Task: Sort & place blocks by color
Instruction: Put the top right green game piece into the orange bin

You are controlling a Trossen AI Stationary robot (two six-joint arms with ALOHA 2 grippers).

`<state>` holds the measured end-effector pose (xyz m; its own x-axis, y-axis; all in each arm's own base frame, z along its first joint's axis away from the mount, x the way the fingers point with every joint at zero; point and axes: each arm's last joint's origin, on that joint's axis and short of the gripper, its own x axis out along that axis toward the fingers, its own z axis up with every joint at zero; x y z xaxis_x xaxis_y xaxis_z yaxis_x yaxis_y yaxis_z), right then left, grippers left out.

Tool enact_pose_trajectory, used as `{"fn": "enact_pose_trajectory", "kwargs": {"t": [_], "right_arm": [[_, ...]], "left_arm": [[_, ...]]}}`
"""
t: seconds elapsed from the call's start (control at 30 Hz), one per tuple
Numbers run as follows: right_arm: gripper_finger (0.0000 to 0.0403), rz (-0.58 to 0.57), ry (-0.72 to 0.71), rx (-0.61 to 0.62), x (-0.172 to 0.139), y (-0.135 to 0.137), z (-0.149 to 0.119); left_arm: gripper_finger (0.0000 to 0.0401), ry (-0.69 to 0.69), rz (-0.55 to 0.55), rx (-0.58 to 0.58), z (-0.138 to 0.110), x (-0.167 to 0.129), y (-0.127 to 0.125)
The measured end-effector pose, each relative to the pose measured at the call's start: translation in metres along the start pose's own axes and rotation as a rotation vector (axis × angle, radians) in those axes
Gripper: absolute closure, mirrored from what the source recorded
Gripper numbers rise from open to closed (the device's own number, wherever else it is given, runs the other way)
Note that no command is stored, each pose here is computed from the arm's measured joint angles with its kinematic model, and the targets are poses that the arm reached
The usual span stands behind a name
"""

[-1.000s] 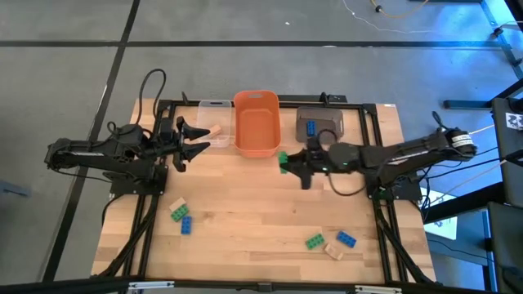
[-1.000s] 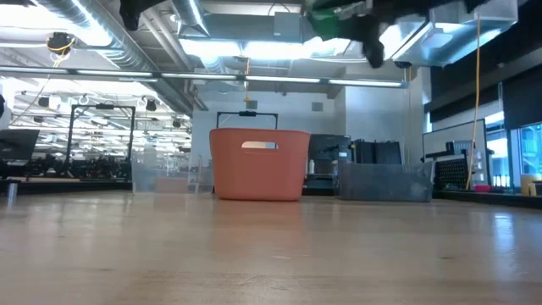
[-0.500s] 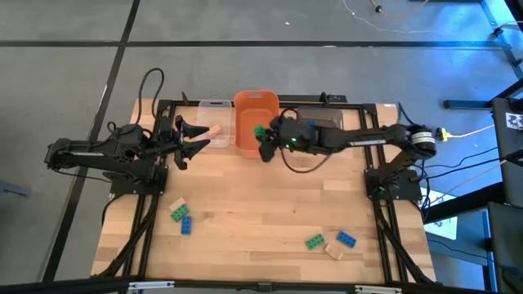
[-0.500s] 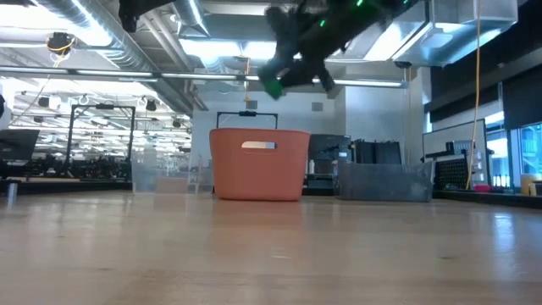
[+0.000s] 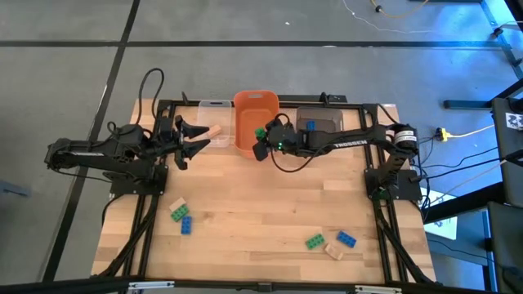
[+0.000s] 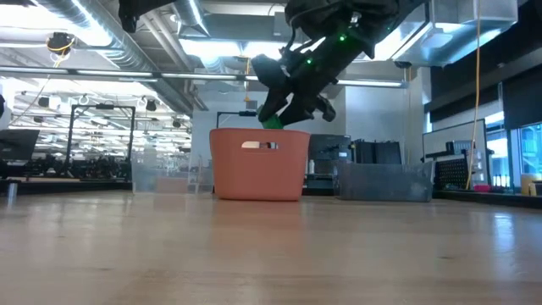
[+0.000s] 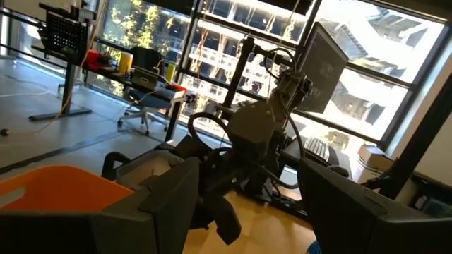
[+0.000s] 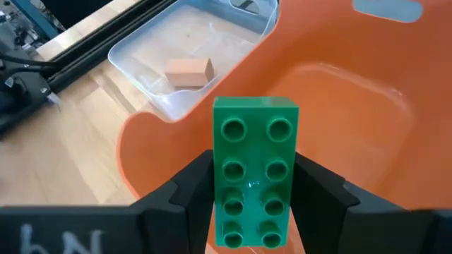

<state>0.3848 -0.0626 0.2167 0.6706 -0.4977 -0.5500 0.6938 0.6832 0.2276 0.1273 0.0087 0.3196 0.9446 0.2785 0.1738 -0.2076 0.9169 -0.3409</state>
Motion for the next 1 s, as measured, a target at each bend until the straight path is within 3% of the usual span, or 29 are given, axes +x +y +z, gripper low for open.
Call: {"fn": "enact_pose_trajectory", "kwargs": {"t": [1.0], "right_arm": [[0.0240, -0.016, -0.024, -0.010, 0.0021, -0.0063, 0.0066]], "left_arm": [[0.0167, -0.001, 0.000, 0.001, 0.0001, 0.0000, 0.0000]]}}
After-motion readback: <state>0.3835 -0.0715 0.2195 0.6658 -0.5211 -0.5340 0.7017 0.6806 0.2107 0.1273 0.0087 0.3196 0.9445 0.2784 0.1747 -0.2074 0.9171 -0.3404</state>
